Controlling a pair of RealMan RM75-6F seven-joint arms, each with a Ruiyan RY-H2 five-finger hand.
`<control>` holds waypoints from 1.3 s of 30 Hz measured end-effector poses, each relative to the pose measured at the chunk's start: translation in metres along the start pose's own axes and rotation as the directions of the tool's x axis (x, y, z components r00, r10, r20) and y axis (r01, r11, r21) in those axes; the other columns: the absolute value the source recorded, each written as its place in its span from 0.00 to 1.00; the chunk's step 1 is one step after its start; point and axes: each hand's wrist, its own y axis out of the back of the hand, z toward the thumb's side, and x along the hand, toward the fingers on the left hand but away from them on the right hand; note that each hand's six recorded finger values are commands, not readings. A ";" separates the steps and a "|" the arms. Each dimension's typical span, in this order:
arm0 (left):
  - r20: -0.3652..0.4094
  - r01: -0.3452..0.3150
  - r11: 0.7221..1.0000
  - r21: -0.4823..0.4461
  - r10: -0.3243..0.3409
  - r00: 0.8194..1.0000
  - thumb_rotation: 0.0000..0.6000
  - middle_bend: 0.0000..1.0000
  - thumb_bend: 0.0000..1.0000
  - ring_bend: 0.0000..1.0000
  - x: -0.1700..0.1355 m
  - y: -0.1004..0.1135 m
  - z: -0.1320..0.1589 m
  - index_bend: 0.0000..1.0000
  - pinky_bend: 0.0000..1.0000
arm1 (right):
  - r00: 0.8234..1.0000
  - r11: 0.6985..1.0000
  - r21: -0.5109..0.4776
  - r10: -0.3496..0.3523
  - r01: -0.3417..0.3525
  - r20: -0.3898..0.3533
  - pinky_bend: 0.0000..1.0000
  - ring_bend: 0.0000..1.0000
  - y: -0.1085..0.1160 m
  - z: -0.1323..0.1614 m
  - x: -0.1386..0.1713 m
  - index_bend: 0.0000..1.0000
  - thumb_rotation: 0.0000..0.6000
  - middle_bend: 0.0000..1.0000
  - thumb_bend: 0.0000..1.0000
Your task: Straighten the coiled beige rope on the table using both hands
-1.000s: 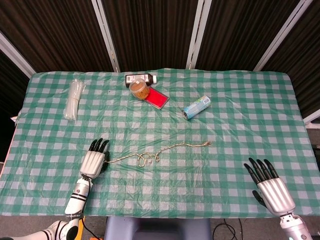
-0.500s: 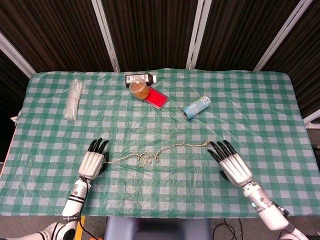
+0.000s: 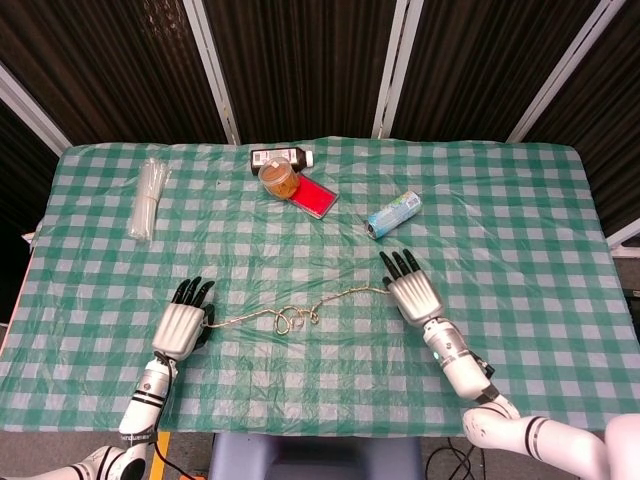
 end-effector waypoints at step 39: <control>0.000 0.018 1.000 -0.004 -0.018 1.000 1.00 0.12 0.43 0.00 0.006 -0.003 -0.001 0.65 0.11 | 0.996 0.997 0.045 0.052 -0.056 0.076 0.00 0.00 -0.015 -0.010 -0.025 0.67 1.00 0.00 0.47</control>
